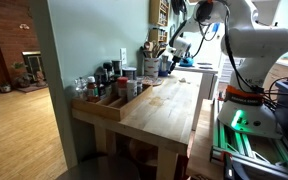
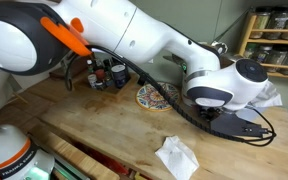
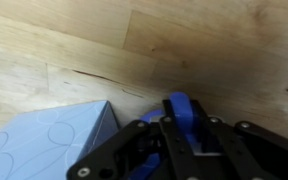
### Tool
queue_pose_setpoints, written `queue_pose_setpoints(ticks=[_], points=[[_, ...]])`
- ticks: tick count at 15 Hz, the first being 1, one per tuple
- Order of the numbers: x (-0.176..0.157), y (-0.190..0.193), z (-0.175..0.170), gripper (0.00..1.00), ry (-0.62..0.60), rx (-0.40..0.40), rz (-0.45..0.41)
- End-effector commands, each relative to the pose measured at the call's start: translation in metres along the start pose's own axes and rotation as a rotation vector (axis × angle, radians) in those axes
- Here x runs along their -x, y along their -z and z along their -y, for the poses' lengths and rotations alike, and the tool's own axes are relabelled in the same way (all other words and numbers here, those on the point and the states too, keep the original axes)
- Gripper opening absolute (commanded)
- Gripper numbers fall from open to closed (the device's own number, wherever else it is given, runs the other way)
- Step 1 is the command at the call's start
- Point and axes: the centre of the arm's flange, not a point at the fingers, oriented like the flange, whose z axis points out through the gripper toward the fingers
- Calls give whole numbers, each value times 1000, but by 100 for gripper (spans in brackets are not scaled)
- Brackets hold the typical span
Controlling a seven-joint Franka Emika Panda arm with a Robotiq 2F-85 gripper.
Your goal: Move the blue plate with the bottle in it to the left
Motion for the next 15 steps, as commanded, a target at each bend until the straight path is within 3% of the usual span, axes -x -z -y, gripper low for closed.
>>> queue_pose_setpoints(ticks=[1, 15], points=[[5, 7, -4, 5, 32, -31, -20], [16, 32, -5, 5, 95, -65, -79]])
